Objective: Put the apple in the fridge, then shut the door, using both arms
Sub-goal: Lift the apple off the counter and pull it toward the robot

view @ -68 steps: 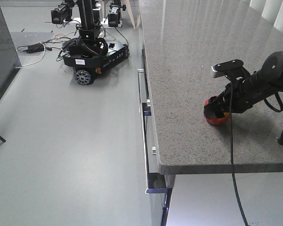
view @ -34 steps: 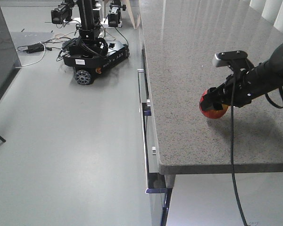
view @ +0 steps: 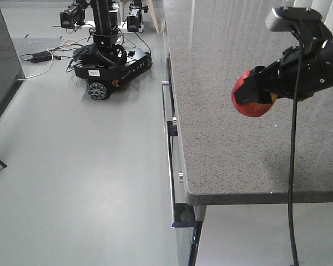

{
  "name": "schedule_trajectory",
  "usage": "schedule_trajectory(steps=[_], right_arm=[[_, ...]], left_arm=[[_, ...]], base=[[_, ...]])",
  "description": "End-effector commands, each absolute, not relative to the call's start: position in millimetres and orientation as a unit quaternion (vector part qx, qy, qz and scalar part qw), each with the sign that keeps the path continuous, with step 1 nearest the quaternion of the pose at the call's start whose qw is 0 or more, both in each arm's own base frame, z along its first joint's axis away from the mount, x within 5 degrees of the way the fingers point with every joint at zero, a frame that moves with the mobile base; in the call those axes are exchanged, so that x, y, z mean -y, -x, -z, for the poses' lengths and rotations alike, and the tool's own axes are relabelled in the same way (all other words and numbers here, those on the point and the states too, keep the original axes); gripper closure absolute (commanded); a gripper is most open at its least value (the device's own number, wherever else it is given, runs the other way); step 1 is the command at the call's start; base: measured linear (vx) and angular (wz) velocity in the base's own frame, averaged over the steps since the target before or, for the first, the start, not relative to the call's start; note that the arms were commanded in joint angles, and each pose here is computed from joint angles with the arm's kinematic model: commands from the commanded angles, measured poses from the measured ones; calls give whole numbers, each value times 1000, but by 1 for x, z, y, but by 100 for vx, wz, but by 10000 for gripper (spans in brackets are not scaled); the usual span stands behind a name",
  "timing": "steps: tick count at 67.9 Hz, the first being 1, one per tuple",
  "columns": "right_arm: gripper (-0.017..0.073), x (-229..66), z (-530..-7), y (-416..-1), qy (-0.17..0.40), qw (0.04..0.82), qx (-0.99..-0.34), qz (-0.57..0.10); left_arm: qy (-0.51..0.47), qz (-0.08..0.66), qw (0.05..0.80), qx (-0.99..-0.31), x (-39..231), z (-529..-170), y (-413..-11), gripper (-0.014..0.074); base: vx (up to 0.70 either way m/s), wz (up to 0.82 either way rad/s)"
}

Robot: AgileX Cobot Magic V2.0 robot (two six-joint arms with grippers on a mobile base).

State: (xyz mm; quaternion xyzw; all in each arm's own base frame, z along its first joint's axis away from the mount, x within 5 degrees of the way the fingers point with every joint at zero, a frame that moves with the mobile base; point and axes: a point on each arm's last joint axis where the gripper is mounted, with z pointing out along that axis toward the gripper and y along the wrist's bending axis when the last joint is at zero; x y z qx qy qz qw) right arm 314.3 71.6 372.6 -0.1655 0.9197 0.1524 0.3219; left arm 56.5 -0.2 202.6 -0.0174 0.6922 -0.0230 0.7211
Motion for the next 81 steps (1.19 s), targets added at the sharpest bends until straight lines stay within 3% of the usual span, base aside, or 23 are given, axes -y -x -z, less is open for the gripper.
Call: schedule_trajectory(steps=[1,16,31,81], right_arm=[[349,-85,-406,-289,179,369,-899,-151],[349,-111,-402,-240,213,379,-891,-133],[349,-117,-389,-186,251,394,-869,-161],[349,-61,-358,-70,247,438,-837,-216]], left_arm=[[18,32,742,-669,1,-201,-56,599],[18,32,742,-669,1,-201,-56,599],[18,32,742,-669,1,-201,-56,599],[18,31,742,-669,1,-201,-56,599]], base=[[0,0],[0,0],[0,0],[0,0]])
